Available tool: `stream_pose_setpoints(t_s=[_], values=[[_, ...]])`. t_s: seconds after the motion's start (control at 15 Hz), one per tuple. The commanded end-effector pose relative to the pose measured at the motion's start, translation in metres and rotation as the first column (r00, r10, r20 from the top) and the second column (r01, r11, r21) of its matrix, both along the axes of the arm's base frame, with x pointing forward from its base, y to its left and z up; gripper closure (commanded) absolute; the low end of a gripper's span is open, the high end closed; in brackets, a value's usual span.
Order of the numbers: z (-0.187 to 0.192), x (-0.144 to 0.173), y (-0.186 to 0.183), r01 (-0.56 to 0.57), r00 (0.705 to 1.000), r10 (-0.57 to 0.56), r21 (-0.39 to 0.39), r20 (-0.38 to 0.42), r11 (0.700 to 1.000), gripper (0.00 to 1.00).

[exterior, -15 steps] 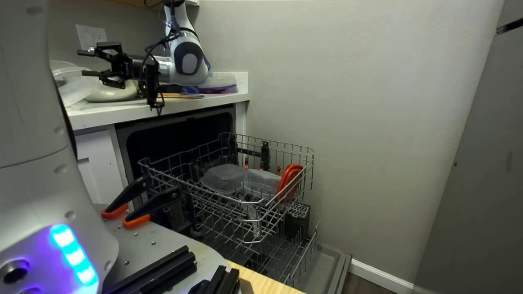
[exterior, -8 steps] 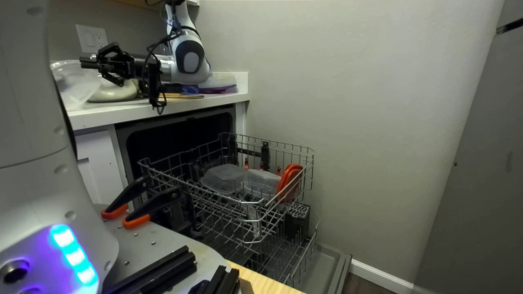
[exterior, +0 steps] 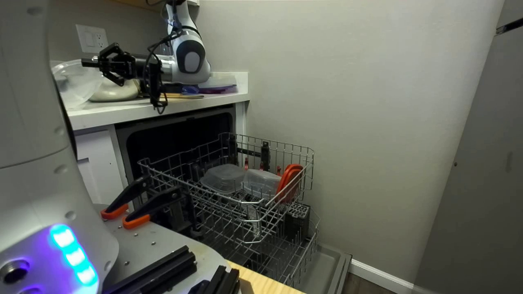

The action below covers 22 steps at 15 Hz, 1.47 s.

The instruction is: Remove one bowl from the counter and put it in the dishwasher.

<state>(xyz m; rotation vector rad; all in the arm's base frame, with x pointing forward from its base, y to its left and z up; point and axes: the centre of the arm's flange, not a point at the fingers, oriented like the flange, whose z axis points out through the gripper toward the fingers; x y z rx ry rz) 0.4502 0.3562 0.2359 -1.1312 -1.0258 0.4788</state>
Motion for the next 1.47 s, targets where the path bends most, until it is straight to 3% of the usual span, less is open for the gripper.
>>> stream_pose_setpoints(t_s=[0.0,0.53,1.0,1.4], values=[[0.017,-0.004,-0.006,0.016,1.0,-0.017,0.031,0.023,0.999,1.0],[0.038,-0.011,-0.007,-0.107,0.994,0.107,-0.148,-0.011,0.983,1.0],[0.071,-0.007,-0.029,-0.209,0.978,0.199,-0.409,-0.067,0.888,1.0],[0.112,0.004,-0.054,-0.183,0.977,0.212,-0.502,0.0,0.845,1.0]])
